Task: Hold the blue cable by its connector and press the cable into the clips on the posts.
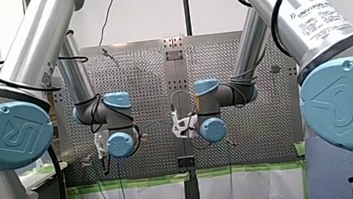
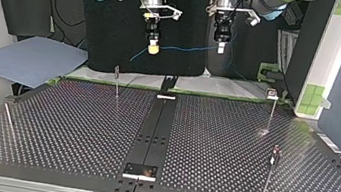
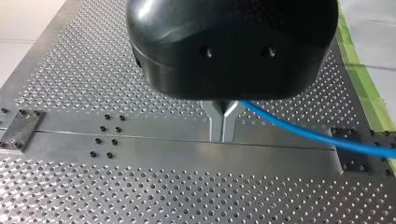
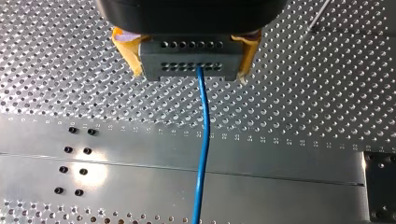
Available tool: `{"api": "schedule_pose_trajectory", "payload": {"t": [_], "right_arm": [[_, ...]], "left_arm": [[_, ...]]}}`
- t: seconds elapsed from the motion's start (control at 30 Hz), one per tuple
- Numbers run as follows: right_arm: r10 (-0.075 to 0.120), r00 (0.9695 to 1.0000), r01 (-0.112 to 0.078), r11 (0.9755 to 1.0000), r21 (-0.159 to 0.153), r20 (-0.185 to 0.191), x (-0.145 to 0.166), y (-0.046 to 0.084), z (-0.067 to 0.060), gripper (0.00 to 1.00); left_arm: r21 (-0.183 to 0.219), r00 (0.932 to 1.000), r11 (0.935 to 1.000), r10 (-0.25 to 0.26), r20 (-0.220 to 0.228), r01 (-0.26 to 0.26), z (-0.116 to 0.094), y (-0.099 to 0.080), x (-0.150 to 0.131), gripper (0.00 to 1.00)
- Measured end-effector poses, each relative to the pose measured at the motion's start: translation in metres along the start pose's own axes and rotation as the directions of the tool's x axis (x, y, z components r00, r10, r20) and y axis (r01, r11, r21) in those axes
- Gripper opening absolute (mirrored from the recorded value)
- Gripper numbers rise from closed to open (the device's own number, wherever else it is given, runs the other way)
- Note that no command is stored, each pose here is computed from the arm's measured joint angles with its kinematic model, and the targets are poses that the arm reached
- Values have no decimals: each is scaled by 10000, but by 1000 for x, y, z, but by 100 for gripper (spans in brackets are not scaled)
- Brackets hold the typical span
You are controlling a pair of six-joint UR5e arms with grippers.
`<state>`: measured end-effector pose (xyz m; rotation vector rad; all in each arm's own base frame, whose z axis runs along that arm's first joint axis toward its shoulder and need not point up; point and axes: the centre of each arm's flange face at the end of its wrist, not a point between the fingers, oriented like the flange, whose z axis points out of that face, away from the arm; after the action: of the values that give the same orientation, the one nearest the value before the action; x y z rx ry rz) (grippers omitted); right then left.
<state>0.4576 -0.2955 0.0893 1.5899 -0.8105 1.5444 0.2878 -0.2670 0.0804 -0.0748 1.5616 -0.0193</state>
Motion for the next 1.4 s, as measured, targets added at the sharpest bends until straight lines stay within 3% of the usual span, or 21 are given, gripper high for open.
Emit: {"api": "schedule_pose_trajectory", "payload": {"t": [0.87,1.07,1.4], "right_arm": [[-2,10000,2,10000,1,9,0,0,0,0],[-1,10000,1,10000,0,3,1,0,0,0],[0,10000,0,10000,1,0,1,0,0,0]], "left_arm": [[2,10000,10000,-5,5,5,0,0,0,0],[41,9996,9999,121,-246,-120,-9,4,5,0],[46,9995,9999,148,-295,-146,-10,5,6,0]]}}
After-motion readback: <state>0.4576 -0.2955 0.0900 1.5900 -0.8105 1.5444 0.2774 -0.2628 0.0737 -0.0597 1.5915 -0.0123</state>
